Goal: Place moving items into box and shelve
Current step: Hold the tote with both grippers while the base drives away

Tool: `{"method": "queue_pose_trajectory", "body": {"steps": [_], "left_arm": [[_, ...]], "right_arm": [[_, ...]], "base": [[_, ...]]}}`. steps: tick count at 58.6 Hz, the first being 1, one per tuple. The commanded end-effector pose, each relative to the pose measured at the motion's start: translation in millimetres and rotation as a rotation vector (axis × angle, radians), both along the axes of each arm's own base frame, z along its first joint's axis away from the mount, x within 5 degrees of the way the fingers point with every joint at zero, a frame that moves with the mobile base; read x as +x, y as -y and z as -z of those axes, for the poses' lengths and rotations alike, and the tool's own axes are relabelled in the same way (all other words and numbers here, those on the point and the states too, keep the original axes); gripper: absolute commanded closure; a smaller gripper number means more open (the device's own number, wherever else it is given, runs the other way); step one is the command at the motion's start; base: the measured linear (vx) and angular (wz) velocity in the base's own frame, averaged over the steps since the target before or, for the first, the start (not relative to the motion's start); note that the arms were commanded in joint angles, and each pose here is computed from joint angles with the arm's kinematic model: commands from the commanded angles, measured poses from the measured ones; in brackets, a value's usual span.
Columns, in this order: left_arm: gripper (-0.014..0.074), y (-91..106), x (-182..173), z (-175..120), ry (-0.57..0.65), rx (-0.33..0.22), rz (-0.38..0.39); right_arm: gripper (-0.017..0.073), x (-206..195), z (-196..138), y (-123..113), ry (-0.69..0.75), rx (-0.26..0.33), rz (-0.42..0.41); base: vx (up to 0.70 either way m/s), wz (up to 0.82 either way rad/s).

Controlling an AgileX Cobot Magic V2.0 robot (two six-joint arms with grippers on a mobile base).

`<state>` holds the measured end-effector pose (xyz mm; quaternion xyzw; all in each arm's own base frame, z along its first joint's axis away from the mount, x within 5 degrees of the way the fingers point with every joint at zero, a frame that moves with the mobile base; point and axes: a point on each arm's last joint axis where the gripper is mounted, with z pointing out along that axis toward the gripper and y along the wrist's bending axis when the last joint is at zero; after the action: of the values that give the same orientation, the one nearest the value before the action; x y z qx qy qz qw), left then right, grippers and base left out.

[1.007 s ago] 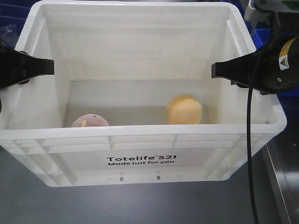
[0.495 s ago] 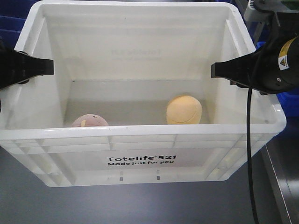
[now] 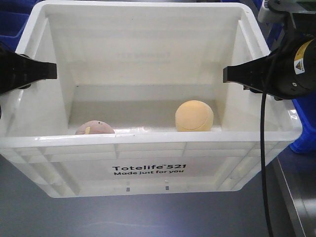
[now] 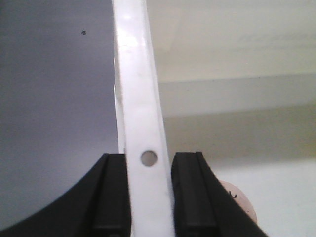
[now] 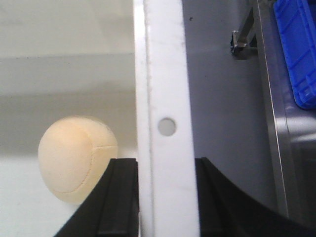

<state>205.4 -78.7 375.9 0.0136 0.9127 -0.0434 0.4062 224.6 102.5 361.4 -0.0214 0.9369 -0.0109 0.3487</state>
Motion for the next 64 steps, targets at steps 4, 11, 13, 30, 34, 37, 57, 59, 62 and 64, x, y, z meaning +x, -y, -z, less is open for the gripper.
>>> {"method": "queue_pose_trajectory", "body": {"steps": [4, 11, 13, 30, 34, 37, 57, 59, 62, 64], "left_arm": [[0.0447, -3.9, -2.4, -29.1, 0.186, 0.009, 0.036], [0.0447, -3.9, -2.4, -29.1, 0.186, 0.009, 0.036], [0.0447, -3.9, -2.4, -29.1, 0.186, 0.009, 0.036], [0.0447, -3.9, -2.4, -29.1, 0.186, 0.009, 0.036], [0.0447, -3.9, -2.4, -29.1, 0.186, 0.009, 0.036], [0.0447, -3.9, -2.4, -29.1, 0.186, 0.009, 0.036], [0.0447, -3.9, -2.4, -29.1, 0.186, 0.009, 0.036], [0.0447, -3.9, -2.4, -29.1, 0.186, 0.009, 0.036], [0.0447, -3.9, -2.4, -29.1, 0.186, 0.009, 0.036], [0.0447, -3.9, -2.4, -29.1, 0.186, 0.009, 0.036]], "right_arm": [[0.0499, 1.3, -29.4, 8.5, 0.186, -0.022, -0.018], [0.0499, 1.3, -29.4, 8.5, 0.186, -0.022, -0.018], [0.0499, 1.3, -29.4, 8.5, 0.186, -0.022, -0.018], [0.0499, 1.3, -29.4, 8.5, 0.186, -0.022, -0.018], [0.0499, 1.3, -29.4, 8.5, 0.186, -0.022, -0.018], [0.0499, 1.3, -29.4, 8.5, 0.186, -0.022, -0.018], [0.0499, 1.3, -29.4, 8.5, 0.186, -0.022, -0.018], [0.0499, 1.3, -29.4, 8.5, 0.186, -0.022, -0.018], [0.0499, 1.3, -29.4, 8.5, 0.186, -0.022, -0.018], [0.0499, 1.3, -29.4, 8.5, 0.186, -0.022, -0.018]], "base": [[0.37, -0.09], [0.36, -0.08], [0.36, -0.06], [0.37, -0.04], [0.37, -0.03], [0.37, -0.03], [0.37, -0.03], [0.38, -0.02], [0.38, -0.01], [0.38, -0.02]]}}
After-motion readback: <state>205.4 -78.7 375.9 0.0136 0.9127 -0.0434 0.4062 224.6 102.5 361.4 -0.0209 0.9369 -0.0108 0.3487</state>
